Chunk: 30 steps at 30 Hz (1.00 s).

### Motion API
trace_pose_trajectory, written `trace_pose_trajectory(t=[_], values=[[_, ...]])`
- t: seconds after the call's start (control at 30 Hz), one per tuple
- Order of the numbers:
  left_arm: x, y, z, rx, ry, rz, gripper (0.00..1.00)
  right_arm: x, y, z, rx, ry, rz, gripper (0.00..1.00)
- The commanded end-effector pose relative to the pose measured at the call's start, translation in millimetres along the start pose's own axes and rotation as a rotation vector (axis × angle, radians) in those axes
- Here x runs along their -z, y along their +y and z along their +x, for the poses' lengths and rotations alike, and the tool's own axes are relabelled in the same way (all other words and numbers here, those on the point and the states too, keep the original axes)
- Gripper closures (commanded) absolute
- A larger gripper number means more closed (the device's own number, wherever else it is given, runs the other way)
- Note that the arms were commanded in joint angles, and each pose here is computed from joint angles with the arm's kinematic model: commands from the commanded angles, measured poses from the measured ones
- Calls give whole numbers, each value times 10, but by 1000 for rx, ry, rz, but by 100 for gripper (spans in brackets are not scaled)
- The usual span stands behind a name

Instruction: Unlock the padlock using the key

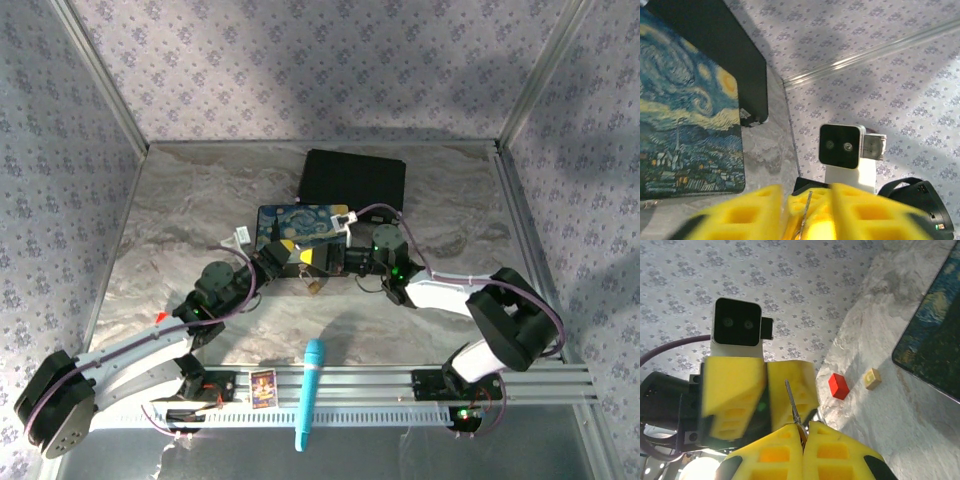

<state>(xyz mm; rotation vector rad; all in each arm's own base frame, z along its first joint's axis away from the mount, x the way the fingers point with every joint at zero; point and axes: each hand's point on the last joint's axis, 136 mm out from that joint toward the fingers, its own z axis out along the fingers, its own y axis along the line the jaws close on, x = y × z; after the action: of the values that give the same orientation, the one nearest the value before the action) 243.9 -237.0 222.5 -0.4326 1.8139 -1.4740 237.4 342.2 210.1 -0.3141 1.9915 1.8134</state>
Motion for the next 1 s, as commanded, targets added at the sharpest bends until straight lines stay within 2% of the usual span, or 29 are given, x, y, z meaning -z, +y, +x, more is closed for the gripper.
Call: trace_pose_trajectory(t=[0.0, 0.07, 0.17, 0.23, 0.3, 0.33, 0.57, 0.7, 0.83, 0.97], values=[[1, -59, -100, -54, -23, -58, 27, 122, -193, 31, 0, 15, 114, 100], [19, 130, -98, -95, -8, -193, 18, 236, -407, 85, -13, 30, 228, 100], [53, 409, -33, -163, 30, -358, 17, 416, -610, 173, 21, 61, 388, 100], [41, 548, 49, -180, 57, -408, 16, 538, -715, 220, 47, 81, 481, 100], [29, 689, 139, -177, 72, -449, 0, 642, -811, 278, 49, 102, 552, 100], [27, 763, 190, -171, 78, -473, 0, 694, -857, 302, 70, 116, 585, 100], [-107, 1031, 471, -213, 121, -573, 1, 786, -993, 434, 94, 154, 655, 100], [-198, 1215, 557, -170, 105, -576, 12, 786, -1040, 488, 97, 168, 671, 100], [-308, 1272, 653, -211, 117, -579, 19, 789, -1062, 520, 98, 176, 677, 100], [-332, 1385, 680, -248, 133, -666, 23, 786, -1090, 541, 91, 183, 680, 100]])
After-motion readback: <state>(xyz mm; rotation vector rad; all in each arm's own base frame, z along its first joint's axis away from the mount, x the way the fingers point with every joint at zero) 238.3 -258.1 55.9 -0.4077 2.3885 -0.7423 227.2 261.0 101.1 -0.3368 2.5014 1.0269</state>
